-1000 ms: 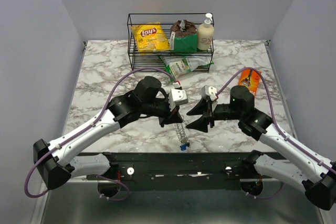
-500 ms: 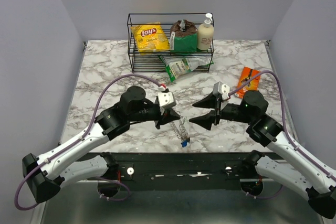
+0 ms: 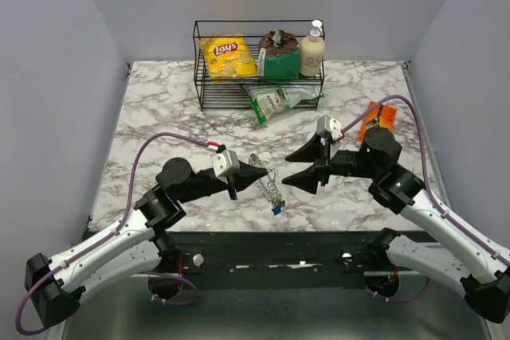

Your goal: Put the keys on the keyring

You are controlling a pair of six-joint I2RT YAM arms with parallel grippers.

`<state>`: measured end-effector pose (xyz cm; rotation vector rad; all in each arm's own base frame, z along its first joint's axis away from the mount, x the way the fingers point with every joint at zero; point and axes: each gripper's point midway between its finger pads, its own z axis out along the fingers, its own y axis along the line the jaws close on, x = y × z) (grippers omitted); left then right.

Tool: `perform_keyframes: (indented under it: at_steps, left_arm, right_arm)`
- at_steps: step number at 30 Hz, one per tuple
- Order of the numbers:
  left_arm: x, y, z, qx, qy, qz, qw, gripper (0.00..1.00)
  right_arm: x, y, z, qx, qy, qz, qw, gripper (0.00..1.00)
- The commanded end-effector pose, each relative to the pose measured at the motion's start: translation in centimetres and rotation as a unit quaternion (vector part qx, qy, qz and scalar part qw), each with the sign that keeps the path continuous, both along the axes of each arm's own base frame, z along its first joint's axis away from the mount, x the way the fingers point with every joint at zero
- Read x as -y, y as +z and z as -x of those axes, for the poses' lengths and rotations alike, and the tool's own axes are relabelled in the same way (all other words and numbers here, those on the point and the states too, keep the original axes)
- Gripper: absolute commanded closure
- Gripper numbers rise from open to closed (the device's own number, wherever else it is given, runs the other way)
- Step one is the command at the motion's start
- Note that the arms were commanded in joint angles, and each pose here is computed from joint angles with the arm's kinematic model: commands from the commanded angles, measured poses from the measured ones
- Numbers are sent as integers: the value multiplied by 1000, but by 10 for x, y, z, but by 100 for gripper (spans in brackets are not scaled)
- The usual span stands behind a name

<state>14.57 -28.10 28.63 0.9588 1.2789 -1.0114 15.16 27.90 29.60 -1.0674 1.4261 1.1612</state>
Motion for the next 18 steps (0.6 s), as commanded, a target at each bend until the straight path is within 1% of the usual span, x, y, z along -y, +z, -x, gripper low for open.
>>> perform_keyframes:
  at_steps: [1, 8, 18]
  left_arm:
    - [-5, 44, -7, 43, 26, 92, 994, 100]
    - [-5, 46, -8, 57, 27, 120, 991, 100]
    - [-2, 41, -5, 59, 14, 118, 991, 100]
  right_arm:
    - [-3, 27, 11, 9, 33, -25, 999, 29]
    - [-8, 34, 11, 0, 48, -27, 999, 33]
    - [-13, 30, -5, -11, 20, -19, 1000, 41]
